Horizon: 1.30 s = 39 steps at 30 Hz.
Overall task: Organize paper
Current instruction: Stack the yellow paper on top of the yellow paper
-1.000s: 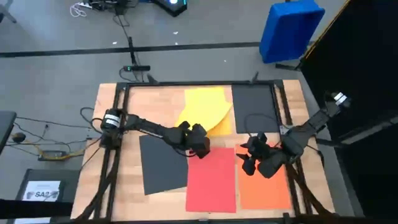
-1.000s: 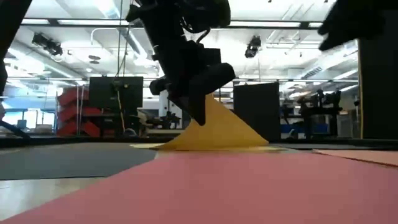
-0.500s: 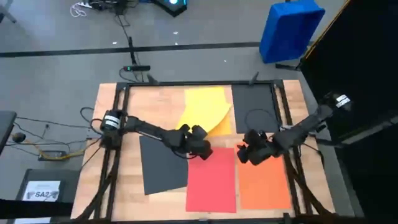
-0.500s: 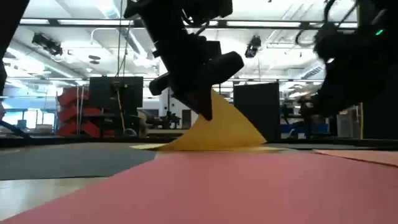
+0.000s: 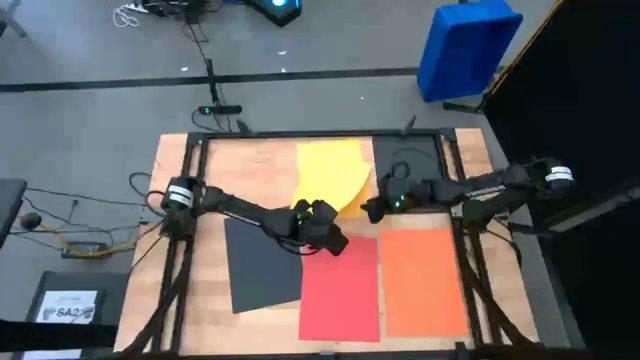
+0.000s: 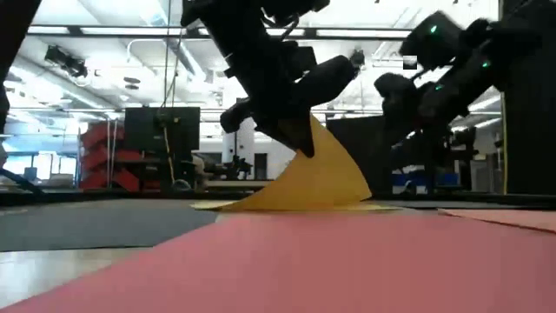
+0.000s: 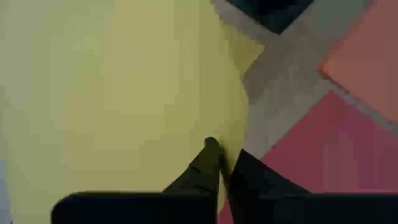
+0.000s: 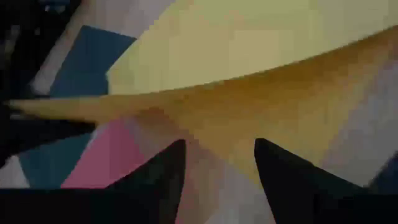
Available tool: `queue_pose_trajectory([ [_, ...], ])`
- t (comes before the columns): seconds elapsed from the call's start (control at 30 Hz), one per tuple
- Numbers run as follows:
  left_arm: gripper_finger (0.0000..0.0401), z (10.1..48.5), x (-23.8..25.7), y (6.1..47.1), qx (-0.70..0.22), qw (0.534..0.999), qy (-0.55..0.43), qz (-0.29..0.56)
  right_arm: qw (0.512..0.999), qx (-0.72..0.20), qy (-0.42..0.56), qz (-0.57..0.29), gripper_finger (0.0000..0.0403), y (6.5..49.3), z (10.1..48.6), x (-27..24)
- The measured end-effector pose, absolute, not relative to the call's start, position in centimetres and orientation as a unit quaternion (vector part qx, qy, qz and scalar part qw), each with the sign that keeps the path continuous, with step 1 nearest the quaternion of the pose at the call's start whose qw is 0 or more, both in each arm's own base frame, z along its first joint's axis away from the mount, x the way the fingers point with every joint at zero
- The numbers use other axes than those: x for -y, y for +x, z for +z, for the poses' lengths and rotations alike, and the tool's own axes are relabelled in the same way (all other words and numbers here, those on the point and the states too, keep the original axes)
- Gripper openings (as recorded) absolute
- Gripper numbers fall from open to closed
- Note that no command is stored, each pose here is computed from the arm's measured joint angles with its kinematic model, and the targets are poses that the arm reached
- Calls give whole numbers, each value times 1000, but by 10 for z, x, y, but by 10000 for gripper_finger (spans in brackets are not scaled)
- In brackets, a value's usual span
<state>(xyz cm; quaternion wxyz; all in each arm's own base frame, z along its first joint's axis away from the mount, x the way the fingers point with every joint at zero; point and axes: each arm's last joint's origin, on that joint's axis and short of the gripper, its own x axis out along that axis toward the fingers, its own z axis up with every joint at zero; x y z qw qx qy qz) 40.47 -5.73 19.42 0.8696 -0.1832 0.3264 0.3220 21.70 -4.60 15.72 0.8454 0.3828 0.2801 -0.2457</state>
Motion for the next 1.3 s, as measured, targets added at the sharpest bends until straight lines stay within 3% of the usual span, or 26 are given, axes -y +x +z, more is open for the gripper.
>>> queue_pose_trajectory([
  [0.3, 0, 196, 57, 407, -320, 876, -176, 314, 841, -302, 356, -274, 133, 207, 153, 69],
  [0.6, 0, 193, 47, 404, -341, 865, -166, 329, 871, -389, 216, -209, 8, 244, 151, 64],
  [0.8, 0, 192, 48, 403, -346, 862, -165, 331, 826, -477, 195, -228, 4, 265, 133, 76],
  [1.3, 0, 194, 52, 406, -329, 867, -190, 321, 796, -523, 220, -211, 0, 276, 150, 82],
])
